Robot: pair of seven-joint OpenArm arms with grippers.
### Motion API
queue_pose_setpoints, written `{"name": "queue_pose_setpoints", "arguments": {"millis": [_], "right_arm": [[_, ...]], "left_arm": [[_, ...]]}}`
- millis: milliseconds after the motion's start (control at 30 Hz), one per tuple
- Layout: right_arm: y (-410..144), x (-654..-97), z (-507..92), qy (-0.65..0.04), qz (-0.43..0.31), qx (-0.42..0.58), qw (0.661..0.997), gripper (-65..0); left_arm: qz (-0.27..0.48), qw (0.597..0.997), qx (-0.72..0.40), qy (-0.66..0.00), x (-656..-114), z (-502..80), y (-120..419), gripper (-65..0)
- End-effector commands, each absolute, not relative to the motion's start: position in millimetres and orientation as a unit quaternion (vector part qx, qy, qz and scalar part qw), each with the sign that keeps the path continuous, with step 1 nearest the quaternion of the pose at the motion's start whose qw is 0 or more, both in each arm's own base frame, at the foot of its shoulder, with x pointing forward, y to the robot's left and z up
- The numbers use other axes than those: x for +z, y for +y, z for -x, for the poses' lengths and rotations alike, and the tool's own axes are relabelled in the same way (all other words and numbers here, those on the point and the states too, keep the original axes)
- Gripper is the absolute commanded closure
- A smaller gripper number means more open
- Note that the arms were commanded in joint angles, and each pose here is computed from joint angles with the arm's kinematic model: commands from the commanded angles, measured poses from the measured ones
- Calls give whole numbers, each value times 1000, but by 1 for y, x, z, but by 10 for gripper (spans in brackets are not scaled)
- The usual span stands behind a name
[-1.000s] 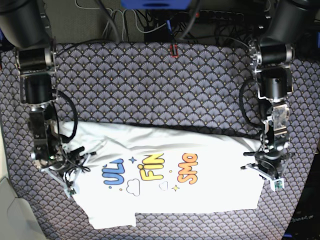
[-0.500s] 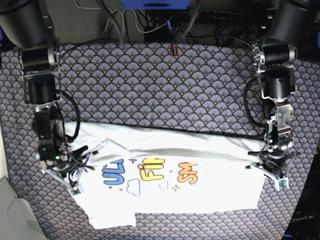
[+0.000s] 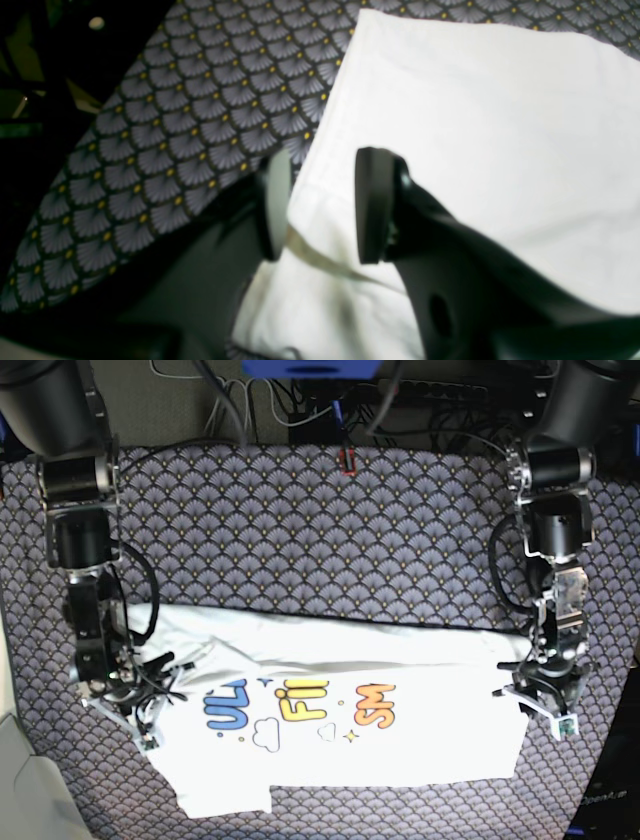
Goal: Fold the T-shirt properly
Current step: 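Lift the gripped edge and fold it across the shirt with both grippers, then lower the folded edge onto the shirt and open both grippers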
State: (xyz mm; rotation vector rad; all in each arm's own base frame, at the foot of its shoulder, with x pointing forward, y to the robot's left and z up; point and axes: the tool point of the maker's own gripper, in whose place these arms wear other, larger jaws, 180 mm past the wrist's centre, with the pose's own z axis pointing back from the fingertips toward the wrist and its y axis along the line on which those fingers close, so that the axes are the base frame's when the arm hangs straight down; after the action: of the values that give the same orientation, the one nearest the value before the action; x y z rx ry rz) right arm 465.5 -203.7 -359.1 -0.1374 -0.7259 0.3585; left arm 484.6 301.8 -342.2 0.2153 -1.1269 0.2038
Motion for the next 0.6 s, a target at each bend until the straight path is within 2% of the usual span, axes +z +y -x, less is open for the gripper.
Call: {"name": "queue_pose_setpoints", "arguments": {"millis": [0,133,233,367,567], "right_arm": [[-208,-334,-481,-384,75,172,904,-103],[-210,-334,-480,-383,77,172,904,-253],[-211,-336,-478,-380,78,171,906,-313],[-220,-334,-472,-376,87,171,906,-360],[-229,-335,-439,-390,94,160,902,-385]], "left_arm": [[-107,814,95,-562,-314,-498,308,-224],[-106,820,95,-555,-322,-492,308,-225],[-107,825,91,-547,-334,-481,307,-225],[-110,830,84,-541,-347,-463,306,-225],[-115,839,74,-526,-370,-435,303,-225]]}}
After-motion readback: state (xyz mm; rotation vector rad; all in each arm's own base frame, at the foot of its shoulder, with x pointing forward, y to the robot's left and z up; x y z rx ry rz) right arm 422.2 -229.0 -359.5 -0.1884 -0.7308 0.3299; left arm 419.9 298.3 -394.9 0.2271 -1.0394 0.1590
